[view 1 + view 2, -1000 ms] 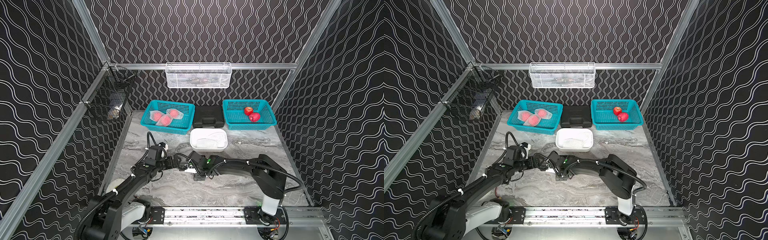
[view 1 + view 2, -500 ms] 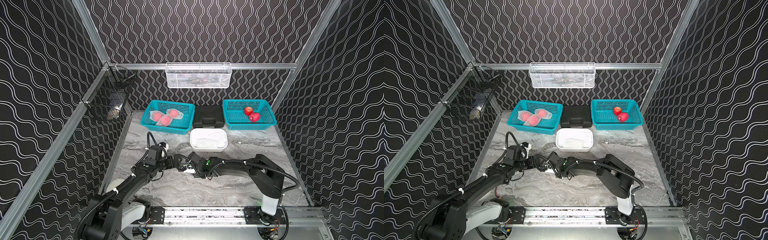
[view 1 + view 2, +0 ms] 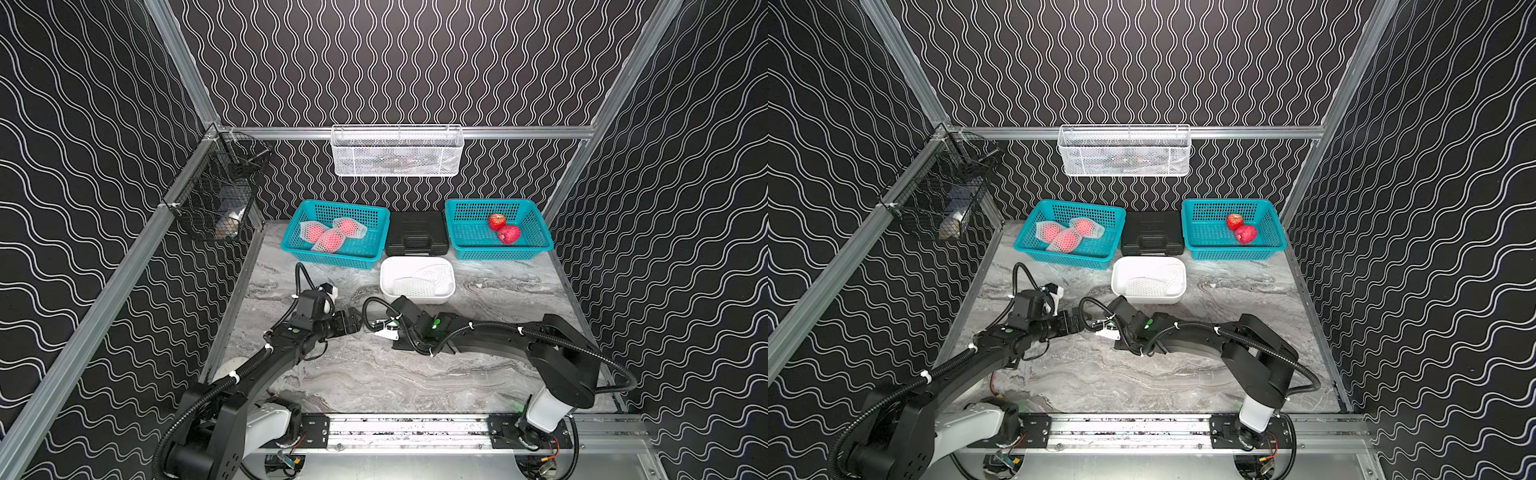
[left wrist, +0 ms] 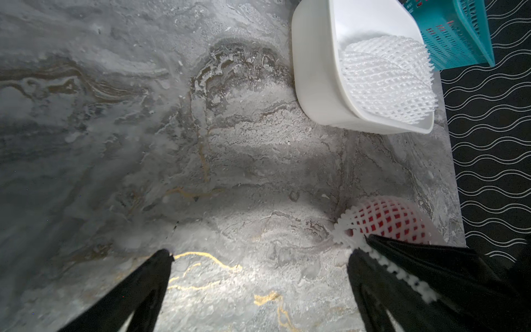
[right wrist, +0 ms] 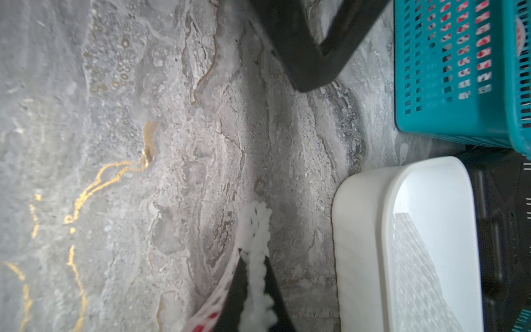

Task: Remove foam nets from apples
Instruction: Remove the foam net from the apple.

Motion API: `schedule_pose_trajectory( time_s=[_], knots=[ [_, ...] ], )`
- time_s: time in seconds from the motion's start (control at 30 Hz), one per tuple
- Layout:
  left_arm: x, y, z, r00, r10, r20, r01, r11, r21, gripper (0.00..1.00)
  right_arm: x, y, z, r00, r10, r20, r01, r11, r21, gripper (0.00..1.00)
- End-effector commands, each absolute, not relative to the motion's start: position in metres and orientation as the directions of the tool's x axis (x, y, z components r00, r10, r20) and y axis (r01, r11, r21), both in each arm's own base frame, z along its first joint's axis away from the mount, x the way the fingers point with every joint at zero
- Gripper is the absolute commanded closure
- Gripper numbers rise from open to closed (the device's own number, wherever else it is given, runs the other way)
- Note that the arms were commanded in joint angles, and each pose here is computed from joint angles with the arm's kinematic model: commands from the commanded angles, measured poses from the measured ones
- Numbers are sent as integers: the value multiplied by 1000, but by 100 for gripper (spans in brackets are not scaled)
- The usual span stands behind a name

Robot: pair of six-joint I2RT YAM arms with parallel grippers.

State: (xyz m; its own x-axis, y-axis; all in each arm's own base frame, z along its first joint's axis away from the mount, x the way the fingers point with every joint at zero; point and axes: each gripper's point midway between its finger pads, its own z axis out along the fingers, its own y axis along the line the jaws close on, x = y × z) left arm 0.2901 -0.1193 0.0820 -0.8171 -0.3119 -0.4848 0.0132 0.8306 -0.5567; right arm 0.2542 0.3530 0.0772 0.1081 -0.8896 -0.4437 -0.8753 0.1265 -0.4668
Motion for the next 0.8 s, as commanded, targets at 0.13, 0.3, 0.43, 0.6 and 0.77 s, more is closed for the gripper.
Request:
schedule_pose_trajectory(
  time_s=[0.13,0.3,0.43,0.6,0.77],
  knots=[
    [301,-122,93,-793,-321,-518,38,822,-568,1,263,360,106,45,-710,-703,-871,316,-375,100],
    [304,-134,96,-791,-279,-544,81,834,-547,1,265,351,119,31,-612,-791,-846,405,-347,100],
    [304,-149,97,-787,-236,-571,127,842,-524,1,266,334,132,26,-519,-854,-816,482,-317,100],
    [308,-171,98,-786,-187,-589,186,837,-514,1,270,324,141,10,-455,-891,-810,518,-274,100],
    [315,-180,107,-760,-184,-623,213,835,-507,1,273,324,170,-5,-357,-934,-828,526,-196,100]
  ],
)
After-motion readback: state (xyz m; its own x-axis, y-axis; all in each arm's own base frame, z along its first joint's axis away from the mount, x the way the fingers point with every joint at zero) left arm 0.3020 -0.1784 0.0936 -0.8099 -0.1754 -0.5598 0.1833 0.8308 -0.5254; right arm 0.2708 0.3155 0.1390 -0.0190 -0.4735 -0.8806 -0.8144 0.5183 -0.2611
